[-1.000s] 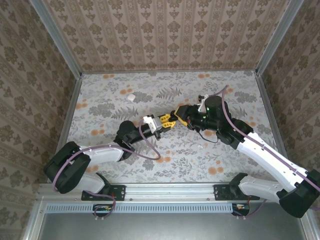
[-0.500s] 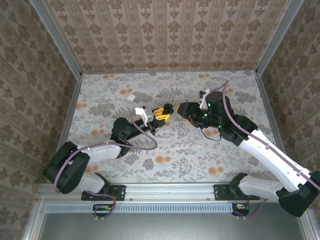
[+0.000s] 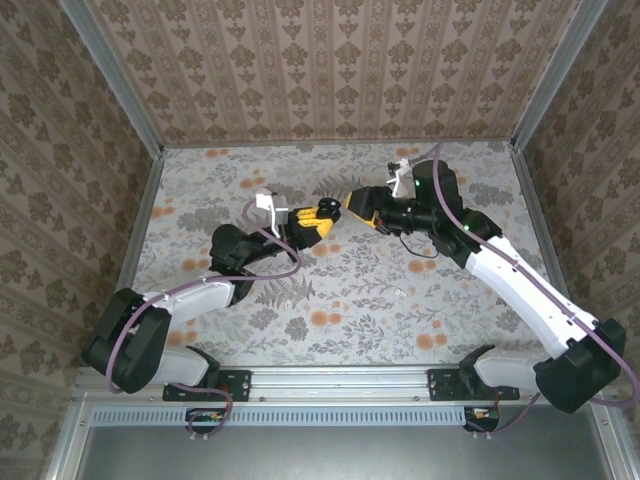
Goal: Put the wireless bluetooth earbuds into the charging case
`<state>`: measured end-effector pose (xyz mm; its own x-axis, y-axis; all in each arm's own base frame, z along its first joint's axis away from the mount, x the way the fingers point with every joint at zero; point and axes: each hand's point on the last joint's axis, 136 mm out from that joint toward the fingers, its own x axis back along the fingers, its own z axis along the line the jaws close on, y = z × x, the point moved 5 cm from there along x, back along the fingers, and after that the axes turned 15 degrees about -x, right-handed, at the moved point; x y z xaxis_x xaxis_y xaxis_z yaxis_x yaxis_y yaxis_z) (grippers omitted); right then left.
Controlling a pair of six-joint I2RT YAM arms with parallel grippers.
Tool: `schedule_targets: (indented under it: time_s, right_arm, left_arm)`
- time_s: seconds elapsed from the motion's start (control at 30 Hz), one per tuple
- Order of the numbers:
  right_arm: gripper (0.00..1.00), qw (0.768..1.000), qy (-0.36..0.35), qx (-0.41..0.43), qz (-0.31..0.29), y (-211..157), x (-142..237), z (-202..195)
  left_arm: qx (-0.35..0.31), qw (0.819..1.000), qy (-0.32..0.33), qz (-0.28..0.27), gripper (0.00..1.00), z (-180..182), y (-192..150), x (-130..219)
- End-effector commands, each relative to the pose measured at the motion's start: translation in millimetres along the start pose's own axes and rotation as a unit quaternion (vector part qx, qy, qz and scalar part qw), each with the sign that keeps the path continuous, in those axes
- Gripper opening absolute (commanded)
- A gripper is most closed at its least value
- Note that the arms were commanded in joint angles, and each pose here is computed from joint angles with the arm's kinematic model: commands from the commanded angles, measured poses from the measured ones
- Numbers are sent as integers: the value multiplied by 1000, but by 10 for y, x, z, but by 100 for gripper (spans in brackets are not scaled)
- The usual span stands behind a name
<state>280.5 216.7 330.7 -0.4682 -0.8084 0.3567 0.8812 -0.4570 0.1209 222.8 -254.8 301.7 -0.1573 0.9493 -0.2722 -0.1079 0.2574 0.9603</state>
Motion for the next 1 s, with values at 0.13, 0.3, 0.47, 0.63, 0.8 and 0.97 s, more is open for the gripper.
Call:
schedule_targets:
  time_s: [0.13,0.3,0.47,0.63,0.8,0.97]
  right_arm:
    - [52,995,77,51,45,-31,-22,311]
    - [52,993,90,59,52,-26,-56,336]
    - [52,990,108,70,63,-39,-71,387]
    - [52,987,117,99,55,-36,-36,438]
    - [52,989,98,97,51,-6,-50,373]
    - [53,986,106,123,45,-2,-14,425]
  left_arm:
    - [61,997,-39,-12,0,8,144,-91]
    - [85,996,-40,-7,0,57,103,-134]
    - [99,994,-41,-4,0,74,86,-144]
    - [124,991,-46,3,0,89,35,-170]
    - [137,989,-52,6,0,85,29,-178]
    - [151,987,-55,13,0,76,-28,-169]
